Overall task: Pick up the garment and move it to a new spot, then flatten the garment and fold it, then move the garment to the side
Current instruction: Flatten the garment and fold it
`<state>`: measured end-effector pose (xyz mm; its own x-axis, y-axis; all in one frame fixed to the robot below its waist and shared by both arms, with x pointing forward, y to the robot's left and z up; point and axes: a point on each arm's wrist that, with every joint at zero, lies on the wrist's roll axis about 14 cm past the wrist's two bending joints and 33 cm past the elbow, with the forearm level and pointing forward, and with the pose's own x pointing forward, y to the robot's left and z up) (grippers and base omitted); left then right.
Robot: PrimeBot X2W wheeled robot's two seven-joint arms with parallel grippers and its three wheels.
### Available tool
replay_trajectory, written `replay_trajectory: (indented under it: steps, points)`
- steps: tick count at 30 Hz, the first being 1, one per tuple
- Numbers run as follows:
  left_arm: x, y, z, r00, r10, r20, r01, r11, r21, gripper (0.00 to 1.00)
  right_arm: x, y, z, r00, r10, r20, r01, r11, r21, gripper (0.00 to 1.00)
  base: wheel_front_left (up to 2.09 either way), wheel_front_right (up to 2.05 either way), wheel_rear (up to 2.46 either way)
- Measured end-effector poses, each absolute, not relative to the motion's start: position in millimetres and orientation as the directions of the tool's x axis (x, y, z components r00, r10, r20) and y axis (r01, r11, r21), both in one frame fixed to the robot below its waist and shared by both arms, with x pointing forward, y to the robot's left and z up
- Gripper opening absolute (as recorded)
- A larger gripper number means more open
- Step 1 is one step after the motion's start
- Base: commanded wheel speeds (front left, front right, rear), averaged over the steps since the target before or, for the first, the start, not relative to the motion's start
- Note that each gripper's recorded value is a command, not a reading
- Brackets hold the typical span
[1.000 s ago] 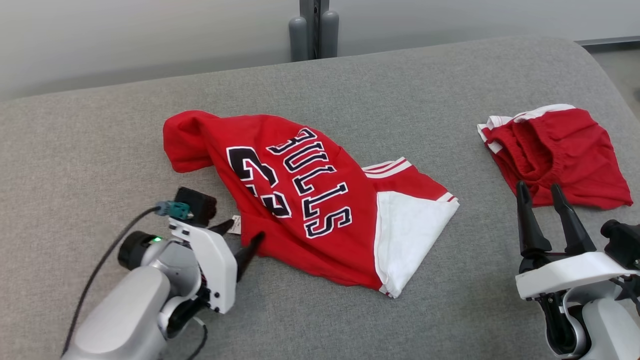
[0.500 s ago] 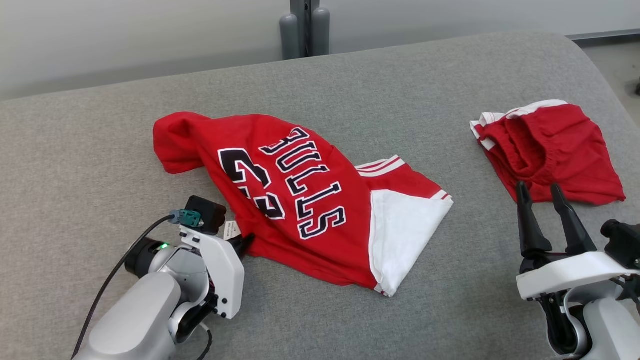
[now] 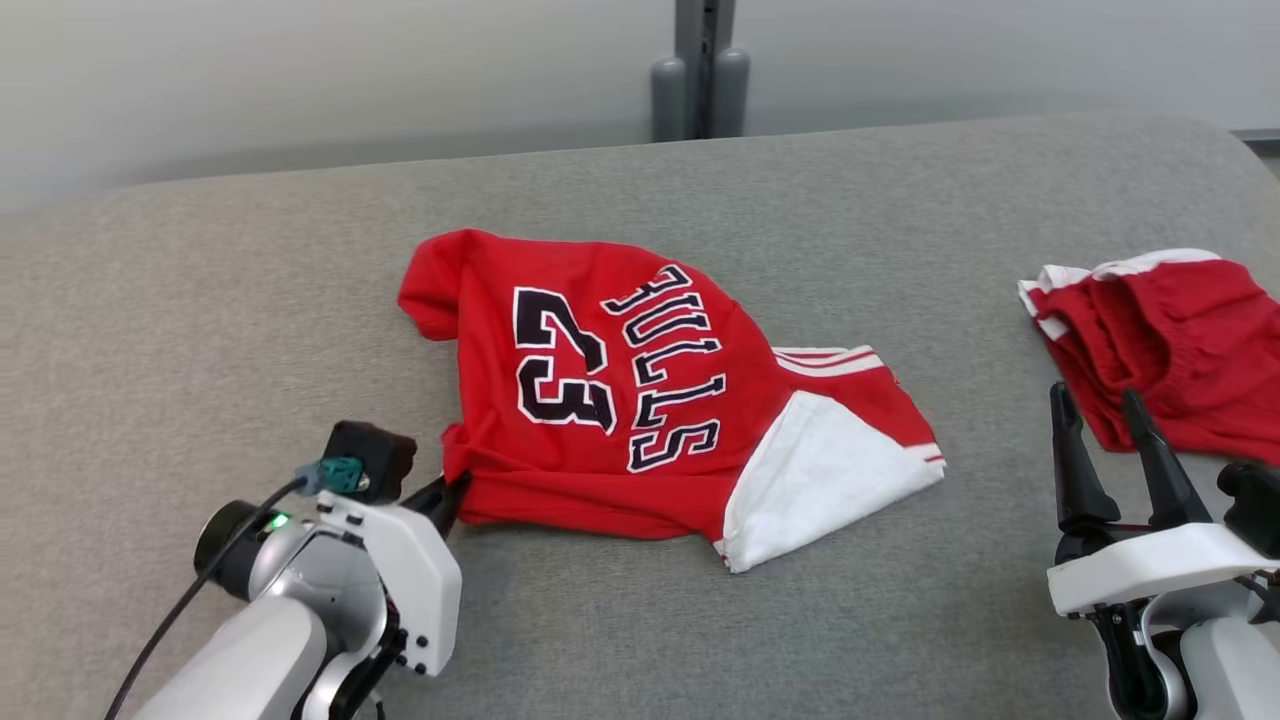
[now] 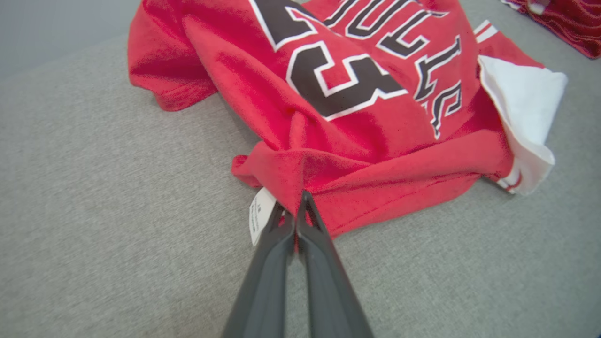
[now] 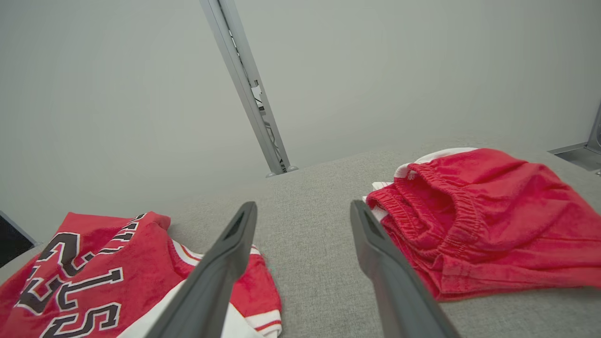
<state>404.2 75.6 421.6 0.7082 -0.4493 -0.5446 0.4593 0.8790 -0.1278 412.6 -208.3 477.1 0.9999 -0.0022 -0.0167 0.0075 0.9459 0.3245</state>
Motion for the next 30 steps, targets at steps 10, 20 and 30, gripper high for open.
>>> replay_trajectory:
  steps: [10, 20, 30]
  points:
    - [352, 42, 426, 0.663, -0.523, -0.536, 0.511, 0.839, -0.187, 1.00, 424, -191, 478, 0.999, 0.051, -0.017, -0.043, 0.948, 0.316, 1.00, 0.00, 0.00, 0.00]
    - [348, 19, 430, 0.656, -0.576, -0.487, 0.528, 0.812, -0.248, 1.00, 423, -188, 479, 0.998, 0.061, -0.018, -0.052, 0.949, 0.311, 1.00, 0.00, 0.00, 0.00]
    - [342, 64, 415, 0.657, -0.496, -0.567, 0.394, 0.868, -0.302, 1.00, 419, -194, 479, 0.999, 0.045, -0.020, -0.036, 0.950, 0.311, 1.00, 0.00, 0.00, 0.00]
